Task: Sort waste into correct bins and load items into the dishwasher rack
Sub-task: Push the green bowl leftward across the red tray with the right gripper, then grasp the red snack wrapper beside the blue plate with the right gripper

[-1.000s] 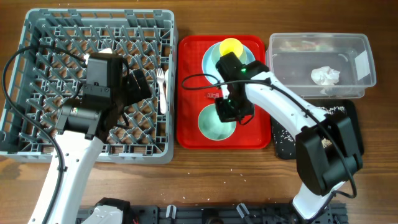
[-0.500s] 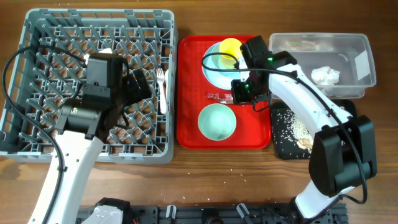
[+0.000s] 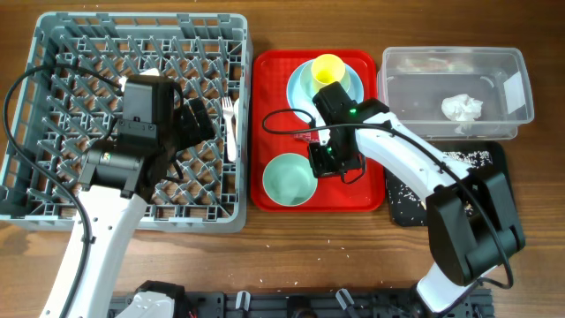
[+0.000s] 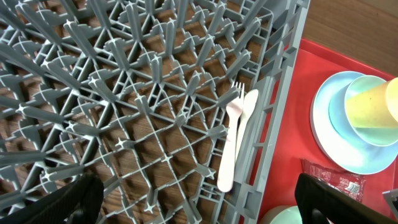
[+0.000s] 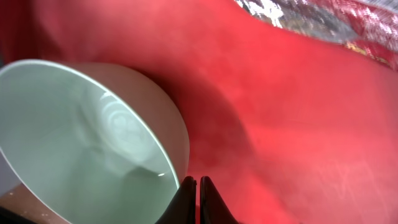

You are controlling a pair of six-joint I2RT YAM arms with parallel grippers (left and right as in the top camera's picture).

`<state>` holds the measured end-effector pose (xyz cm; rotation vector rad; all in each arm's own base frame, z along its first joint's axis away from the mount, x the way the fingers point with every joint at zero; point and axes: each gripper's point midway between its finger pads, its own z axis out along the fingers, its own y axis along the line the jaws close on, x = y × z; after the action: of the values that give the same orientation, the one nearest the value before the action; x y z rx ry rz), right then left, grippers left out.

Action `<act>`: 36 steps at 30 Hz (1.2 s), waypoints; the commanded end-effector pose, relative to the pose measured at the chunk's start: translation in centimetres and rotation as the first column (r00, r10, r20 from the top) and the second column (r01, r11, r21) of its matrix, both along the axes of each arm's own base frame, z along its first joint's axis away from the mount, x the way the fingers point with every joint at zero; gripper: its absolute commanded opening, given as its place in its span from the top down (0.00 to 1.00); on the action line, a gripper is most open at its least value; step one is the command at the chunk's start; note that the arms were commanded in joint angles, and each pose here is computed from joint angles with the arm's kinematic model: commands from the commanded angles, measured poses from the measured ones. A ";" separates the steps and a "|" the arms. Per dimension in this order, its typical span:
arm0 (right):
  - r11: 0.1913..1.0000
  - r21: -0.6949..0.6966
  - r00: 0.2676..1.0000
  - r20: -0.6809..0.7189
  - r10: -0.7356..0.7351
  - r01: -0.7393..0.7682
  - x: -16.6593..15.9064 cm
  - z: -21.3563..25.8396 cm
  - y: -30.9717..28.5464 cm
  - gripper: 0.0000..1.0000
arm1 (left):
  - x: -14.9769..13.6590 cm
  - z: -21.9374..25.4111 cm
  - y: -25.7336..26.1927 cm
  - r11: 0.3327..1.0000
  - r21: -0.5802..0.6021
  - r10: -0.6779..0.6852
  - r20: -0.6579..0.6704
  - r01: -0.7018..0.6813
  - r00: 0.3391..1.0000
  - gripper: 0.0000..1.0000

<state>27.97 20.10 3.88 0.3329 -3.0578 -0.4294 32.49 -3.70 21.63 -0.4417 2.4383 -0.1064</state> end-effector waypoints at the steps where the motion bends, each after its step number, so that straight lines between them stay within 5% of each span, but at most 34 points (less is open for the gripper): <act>1: 0.975 0.191 0.993 0.027 0.111 -0.114 -0.3 1.7 3.1 0.92 | 0.1 0.1 0.2 1.000 -0.004 0.007 0.002 -0.007 1.000 0.00; 7: 0.963 0.240 0.992 0.059 0.110 -0.121 0.6 2.2 3.7 0.90 | 0.1 0.1 0.2 1.000 -0.004 0.007 0.002 -0.007 1.000 0.00; 21: 0.989 0.009 0.979 0.142 -0.145 0.145 5.8 0.6 -5.3 0.83 | 0.1 0.1 0.2 1.000 -0.003 0.007 0.003 -0.007 1.000 0.00; 33: 0.989 -0.003 0.956 0.258 -0.142 0.148 7.9 -0.3 -5.7 0.52 | 0.1 0.1 0.2 1.000 -0.004 0.007 0.002 -0.007 1.000 0.00; 36: 1.000 -0.001 0.960 0.278 0.002 -0.002 7.2 -0.9 -5.0 0.48 | 0.1 0.1 0.2 1.000 -0.004 0.007 0.002 -0.007 1.000 0.00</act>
<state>35.91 14.60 2.93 0.2142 -3.3419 -0.4077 32.49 -3.70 21.63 -0.4417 2.4383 -0.1064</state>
